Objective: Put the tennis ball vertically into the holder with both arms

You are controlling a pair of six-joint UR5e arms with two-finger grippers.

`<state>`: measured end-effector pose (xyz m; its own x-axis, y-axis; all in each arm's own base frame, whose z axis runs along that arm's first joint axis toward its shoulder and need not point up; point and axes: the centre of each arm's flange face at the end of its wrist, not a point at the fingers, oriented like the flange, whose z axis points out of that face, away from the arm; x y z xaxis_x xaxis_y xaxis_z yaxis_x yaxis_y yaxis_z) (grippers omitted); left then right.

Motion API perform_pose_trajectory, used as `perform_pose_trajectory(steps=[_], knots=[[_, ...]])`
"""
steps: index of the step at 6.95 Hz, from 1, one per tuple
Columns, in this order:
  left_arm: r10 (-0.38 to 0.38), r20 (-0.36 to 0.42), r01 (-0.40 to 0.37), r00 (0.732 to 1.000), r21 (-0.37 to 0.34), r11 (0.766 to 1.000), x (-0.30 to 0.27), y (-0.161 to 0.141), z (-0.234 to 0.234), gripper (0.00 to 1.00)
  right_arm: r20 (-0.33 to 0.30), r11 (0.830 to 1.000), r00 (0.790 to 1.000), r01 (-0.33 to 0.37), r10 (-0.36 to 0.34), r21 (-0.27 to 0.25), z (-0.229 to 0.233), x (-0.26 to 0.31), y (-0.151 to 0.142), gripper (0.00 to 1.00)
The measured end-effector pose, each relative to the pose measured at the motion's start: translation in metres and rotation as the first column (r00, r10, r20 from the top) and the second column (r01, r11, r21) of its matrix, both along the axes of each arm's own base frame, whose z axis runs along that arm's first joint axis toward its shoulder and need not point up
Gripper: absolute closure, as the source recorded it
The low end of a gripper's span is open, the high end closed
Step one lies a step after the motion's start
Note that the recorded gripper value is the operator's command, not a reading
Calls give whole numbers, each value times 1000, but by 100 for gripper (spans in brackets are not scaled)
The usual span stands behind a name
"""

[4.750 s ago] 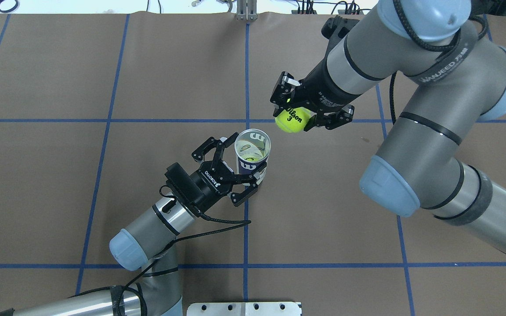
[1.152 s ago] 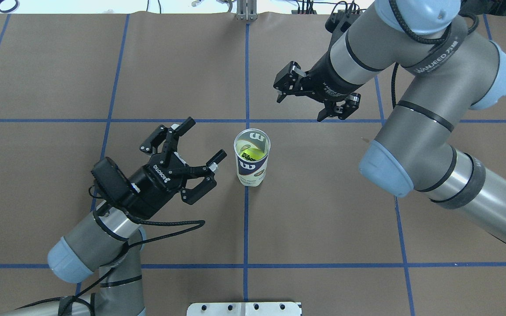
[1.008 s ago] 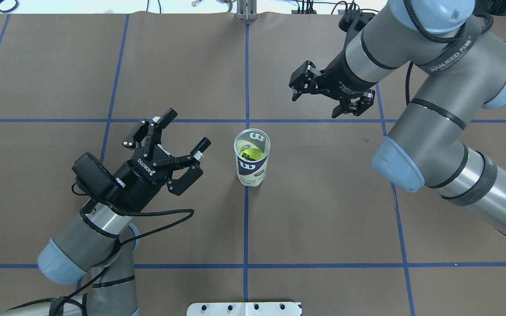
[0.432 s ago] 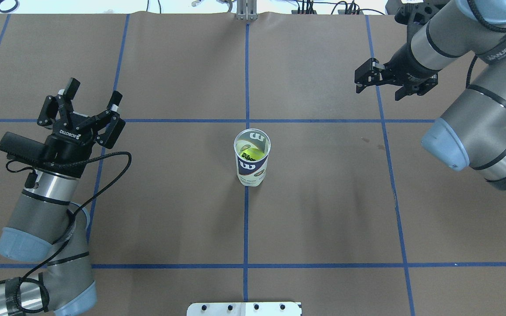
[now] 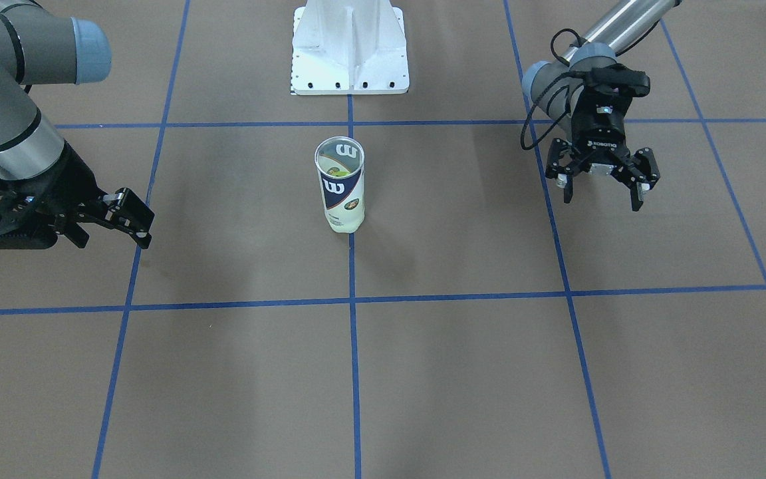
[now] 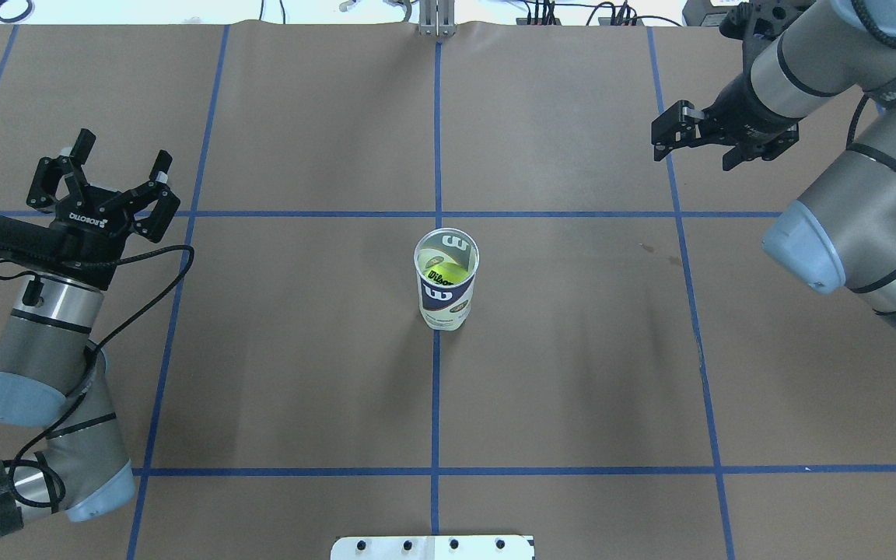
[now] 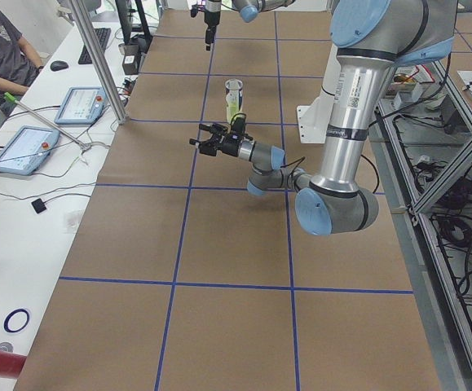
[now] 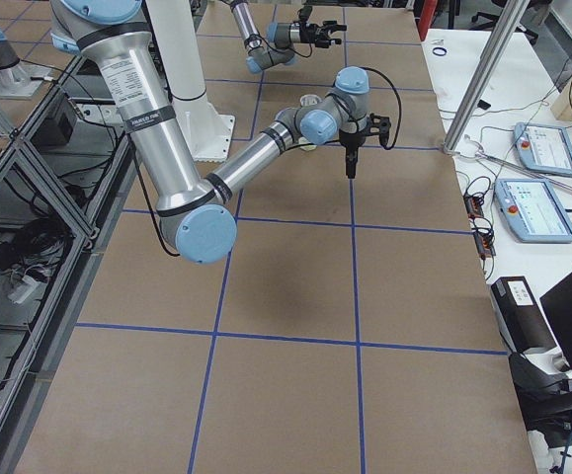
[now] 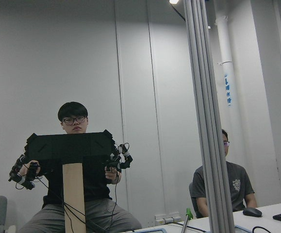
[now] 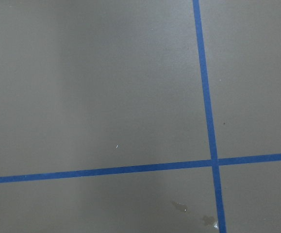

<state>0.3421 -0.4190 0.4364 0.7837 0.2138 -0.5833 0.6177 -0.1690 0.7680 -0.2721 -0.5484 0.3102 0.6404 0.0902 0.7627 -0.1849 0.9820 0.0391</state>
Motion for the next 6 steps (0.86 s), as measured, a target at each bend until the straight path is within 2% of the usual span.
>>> perform_pose_trajectory(steps=[1,2,3,5,6], knots=[[29,-19,-29,999,10,1000,-7,-14,3,2,-2,1000,1000,1,-1,3,1,1,0,2],[98,-9,-98,995,28,995,-10,-27,2,2,-4,1000,1000,3,-3,2,2,1,-1,1],[168,45,-169,985,32,985,-19,-46,1,2,-5,1000,1000,4,-4,0,4,0,-2,1],[272,188,-270,944,-35,962,-63,-100,1,2,-10,1000,1000,2,-2,-5,7,0,-4,1],[329,233,-311,915,-112,944,-92,-128,5,2,-15,1000,1000,3,-3,-5,10,2,-7,1]])
